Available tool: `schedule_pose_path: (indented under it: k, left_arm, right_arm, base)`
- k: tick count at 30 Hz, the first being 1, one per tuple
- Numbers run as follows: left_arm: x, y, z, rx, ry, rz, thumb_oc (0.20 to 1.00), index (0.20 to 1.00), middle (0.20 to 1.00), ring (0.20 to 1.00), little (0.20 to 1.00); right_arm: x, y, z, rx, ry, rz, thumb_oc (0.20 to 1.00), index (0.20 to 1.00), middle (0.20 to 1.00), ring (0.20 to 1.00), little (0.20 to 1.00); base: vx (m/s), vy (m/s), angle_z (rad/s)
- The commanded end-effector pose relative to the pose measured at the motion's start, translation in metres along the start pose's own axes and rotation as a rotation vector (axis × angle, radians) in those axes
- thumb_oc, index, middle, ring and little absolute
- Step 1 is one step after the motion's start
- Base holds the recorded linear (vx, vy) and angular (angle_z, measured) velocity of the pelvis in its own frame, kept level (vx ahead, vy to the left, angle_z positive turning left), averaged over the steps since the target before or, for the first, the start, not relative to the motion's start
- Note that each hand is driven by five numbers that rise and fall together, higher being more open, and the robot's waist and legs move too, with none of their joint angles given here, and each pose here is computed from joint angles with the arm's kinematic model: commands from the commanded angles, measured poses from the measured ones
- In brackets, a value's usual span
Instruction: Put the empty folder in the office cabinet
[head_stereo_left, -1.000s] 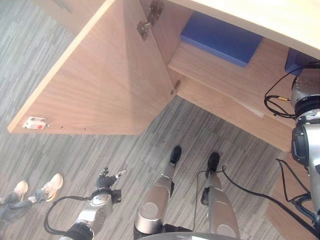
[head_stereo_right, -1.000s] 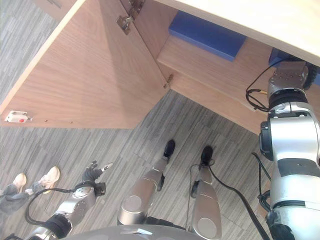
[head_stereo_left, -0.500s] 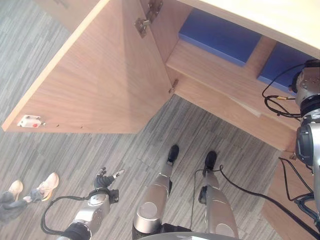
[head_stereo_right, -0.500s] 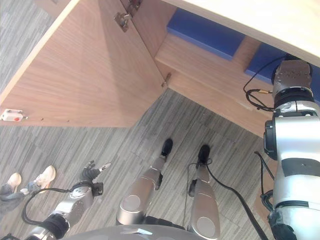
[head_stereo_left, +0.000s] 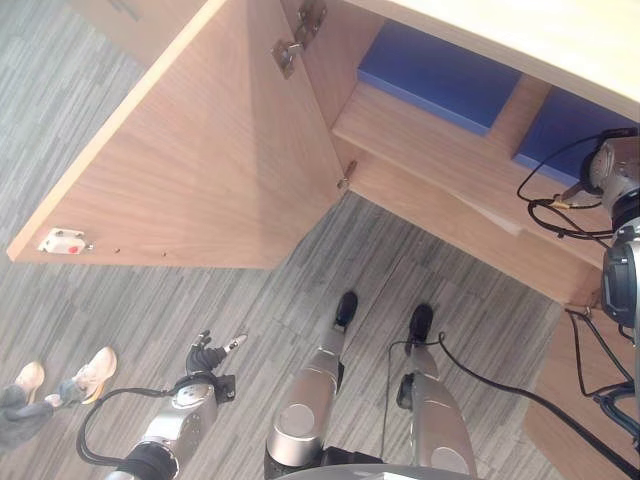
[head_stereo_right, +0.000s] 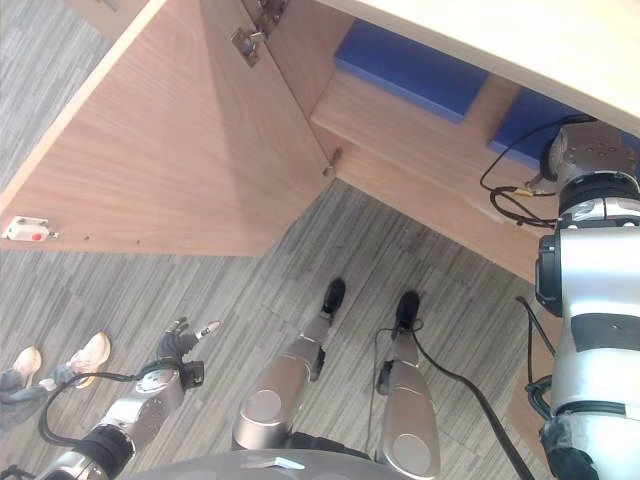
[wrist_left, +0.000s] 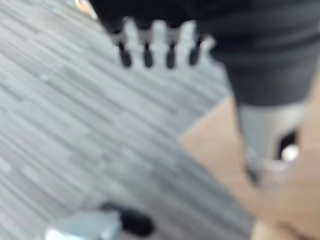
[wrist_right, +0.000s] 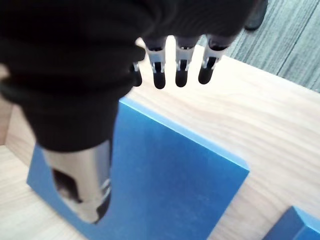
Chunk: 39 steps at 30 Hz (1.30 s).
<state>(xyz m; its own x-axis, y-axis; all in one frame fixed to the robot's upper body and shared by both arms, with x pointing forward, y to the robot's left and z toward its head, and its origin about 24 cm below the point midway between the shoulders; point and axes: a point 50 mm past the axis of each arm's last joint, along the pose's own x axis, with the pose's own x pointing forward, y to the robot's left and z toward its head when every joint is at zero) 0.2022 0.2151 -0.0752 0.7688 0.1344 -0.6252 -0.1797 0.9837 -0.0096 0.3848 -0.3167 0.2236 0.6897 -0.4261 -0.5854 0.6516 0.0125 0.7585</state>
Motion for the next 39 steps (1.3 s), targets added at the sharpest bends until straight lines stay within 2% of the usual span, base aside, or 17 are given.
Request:
schedule_pose_path:
  k: [1,8,13,19,24,25,27,29,31,33,36,37,38,39]
  left_arm:
    - [0.001,0.026,0.012,0.058,-0.026,0.074,1.0,1.0,1.0,1.0,1.0]
    - [0.0,0.025,0.009,0.051,-0.024,0.056,1.0,1.0,1.0,1.0,1.0]
    - [-0.001,0.017,0.003,0.041,-0.02,0.031,1.0,1.0,1.0,1.0,1.0]
    - [0.0,0.003,-0.001,0.031,-0.004,0.012,1.0,1.0,1.0,1.0,1.0]
    - [0.001,-0.002,-0.006,0.018,0.02,0.029,1.0,1.0,1.0,1.0,1.0]
    - [0.002,-0.005,-0.008,0.015,0.029,0.039,1.0,1.0,1.0,1.0,1.0]
    - [0.002,-0.005,-0.008,0.015,0.029,0.039,1.0,1.0,1.0,1.0,1.0]
    - [0.002,-0.007,-0.017,-0.005,0.051,0.071,1.0,1.0,1.0,1.0,1.0]
    - [0.001,-0.008,-0.023,-0.021,0.067,0.093,1.0,1.0,1.0,1.0,1.0]
    - [0.0,-0.007,-0.033,-0.041,0.092,0.127,1.0,1.0,1.0,1.0,1.0]
    - [-0.001,-0.006,-0.038,-0.052,0.105,0.144,1.0,1.0,1.0,1.0,1.0]
    - [-0.002,-0.006,-0.042,-0.061,0.114,0.154,1.0,1.0,1.0,1.0,1.0]
    - [-0.005,-0.006,-0.049,-0.08,0.125,0.167,1.0,1.0,1.0,1.0,1.0]
    - [-0.007,-0.006,-0.052,-0.084,0.128,0.169,1.0,1.0,1.0,1.0,1.0]
  right_arm:
    - [-0.012,0.011,0.022,-0.041,-0.05,0.024,1.0,1.0,1.0,1.0,1.0]
    - [-0.002,-0.004,0.021,-0.091,-0.066,-0.04,1.0,1.0,1.0,1.0,1.0]
    - [0.015,-0.031,0.018,-0.133,-0.099,-0.105,1.0,1.0,1.0,1.0,1.0]
    - [0.044,-0.08,-0.003,-0.268,-0.103,-0.121,1.0,1.0,1.0,1.0,1.0]
    - [0.065,-0.132,-0.039,-0.357,-0.023,-0.083,1.0,1.0,1.0,1.0,1.0]
    - [0.069,-0.152,-0.052,-0.365,0.018,-0.084,1.0,1.0,1.0,1.0,1.0]
    - [0.069,-0.152,-0.052,-0.365,0.018,-0.084,1.0,1.0,1.0,1.0,1.0]
    - [0.073,-0.198,-0.081,-0.412,0.102,-0.099,1.0,1.0,1.0,1.0,1.0]
    - [0.072,-0.226,-0.099,-0.468,0.155,-0.106,1.0,1.0,1.0,1.0,1.0]
    - [0.064,-0.267,-0.126,-0.603,0.217,-0.109,1.0,1.0,1.0,1.0,1.0]
    - [0.058,-0.286,-0.139,-0.645,0.254,-0.112,1.0,1.0,1.0,1.0,1.0]
    - [0.052,-0.304,-0.146,-0.671,0.289,-0.125,1.0,1.0,1.0,1.0,1.0]
    - [0.035,-0.349,-0.159,-0.759,0.378,-0.15,1.0,1.0,1.0,1.0,1.0]
    - [0.03,-0.361,-0.162,-0.785,0.407,-0.158,1.0,1.0,1.0,1.0,1.0]
  base:
    - [0.0,0.0,0.0]
    - [0.0,0.0,0.0]
    - [-0.01,0.04,0.0]
    - [-0.03,0.108,-0.01]
    - [-0.02,0.123,-0.06]
    - [-0.02,0.084,-0.04]
    - [-0.01,0.05,-0.05]
    - [-0.05,0.15,-0.17]
    - [-0.05,0.158,-0.1]
    - [-0.04,0.129,-0.31]
    - [-0.02,0.075,-0.16]
    - [-0.05,0.132,-0.24]
    - [-0.07,0.161,-0.33]
    - [-0.08,0.147,-0.19]
